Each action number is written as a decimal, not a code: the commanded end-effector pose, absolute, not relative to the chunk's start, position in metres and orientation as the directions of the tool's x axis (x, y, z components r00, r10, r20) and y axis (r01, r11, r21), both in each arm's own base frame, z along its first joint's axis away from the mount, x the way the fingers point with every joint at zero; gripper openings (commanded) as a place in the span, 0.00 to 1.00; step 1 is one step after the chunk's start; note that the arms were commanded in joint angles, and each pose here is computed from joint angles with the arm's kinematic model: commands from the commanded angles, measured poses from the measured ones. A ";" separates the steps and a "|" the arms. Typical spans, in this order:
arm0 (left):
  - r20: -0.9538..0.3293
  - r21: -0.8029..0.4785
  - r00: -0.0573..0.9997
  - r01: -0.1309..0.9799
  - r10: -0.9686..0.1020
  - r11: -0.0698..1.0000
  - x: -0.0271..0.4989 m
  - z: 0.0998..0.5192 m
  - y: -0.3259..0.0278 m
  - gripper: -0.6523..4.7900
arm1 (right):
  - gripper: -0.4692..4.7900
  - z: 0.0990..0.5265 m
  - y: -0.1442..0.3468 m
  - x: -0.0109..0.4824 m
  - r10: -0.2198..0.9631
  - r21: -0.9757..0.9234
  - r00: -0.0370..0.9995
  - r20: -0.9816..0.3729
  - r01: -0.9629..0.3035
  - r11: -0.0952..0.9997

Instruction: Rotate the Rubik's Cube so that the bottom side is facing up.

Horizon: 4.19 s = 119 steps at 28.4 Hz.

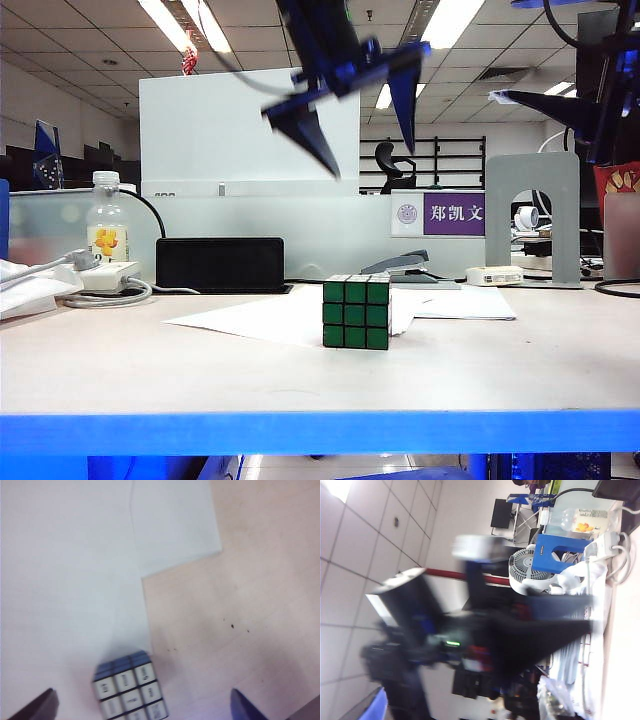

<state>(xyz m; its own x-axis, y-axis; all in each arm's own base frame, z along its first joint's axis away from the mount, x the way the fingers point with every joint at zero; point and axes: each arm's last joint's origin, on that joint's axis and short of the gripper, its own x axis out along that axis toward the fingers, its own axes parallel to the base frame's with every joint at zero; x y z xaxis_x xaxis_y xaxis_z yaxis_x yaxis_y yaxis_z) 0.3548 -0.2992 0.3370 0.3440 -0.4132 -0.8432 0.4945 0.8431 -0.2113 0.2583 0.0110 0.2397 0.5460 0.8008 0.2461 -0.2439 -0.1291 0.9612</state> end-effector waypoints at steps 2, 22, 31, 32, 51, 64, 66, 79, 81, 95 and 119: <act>-0.780 -0.152 0.455 0.528 -0.429 0.835 0.339 0.389 -0.284 1.00 | 0.82 0.252 0.007 0.253 0.795 0.935 0.540 0.276 -0.341 -0.093; -0.533 -0.041 0.773 0.383 -0.345 0.923 0.246 0.515 -0.197 0.59 | 0.35 0.321 -0.037 0.202 0.614 0.799 0.641 0.461 -0.601 0.027; -0.470 -0.024 0.840 0.293 -0.269 0.956 0.205 0.543 -0.158 0.56 | 0.31 0.349 -0.050 0.168 0.521 0.731 0.672 0.526 -0.671 0.127; -0.466 -0.035 0.842 0.290 -0.272 0.956 0.202 0.544 -0.156 0.56 | 0.31 0.350 -0.052 0.166 0.502 0.732 0.681 0.533 -0.669 0.131; -0.389 0.058 0.921 0.058 -0.031 0.997 0.129 0.553 -0.091 0.44 | 0.31 0.345 -0.017 0.072 0.199 0.659 0.912 0.358 -0.398 0.638; -0.319 -0.079 0.942 0.082 -0.103 0.994 0.114 0.464 -0.080 0.33 | 0.31 0.320 -0.007 0.048 0.084 0.554 0.973 0.216 -0.193 0.810; -0.293 -0.136 0.949 0.078 -0.115 0.988 0.112 0.442 -0.078 0.33 | 0.31 0.317 -0.008 0.048 0.073 0.545 0.978 0.194 -0.170 0.821; -0.299 -0.126 0.954 -0.006 -0.033 0.992 0.113 0.325 -0.077 0.33 | 0.31 0.280 -0.015 0.063 0.036 0.482 0.999 0.025 -0.044 0.875; -0.301 -0.113 0.954 -0.041 0.005 0.993 0.117 0.308 -0.079 0.33 | 0.31 0.268 -0.017 0.067 0.040 0.497 0.999 -0.009 -0.031 0.867; -0.180 -0.432 0.952 -0.303 0.248 0.849 0.112 0.236 -0.044 0.21 | 0.31 0.247 -0.023 0.079 0.024 0.461 1.000 0.011 -0.026 0.887; -0.205 -0.342 0.867 -0.498 0.454 0.797 0.096 0.169 -0.012 0.22 | 0.31 0.172 0.037 0.095 0.196 0.400 0.972 -0.128 -0.131 0.907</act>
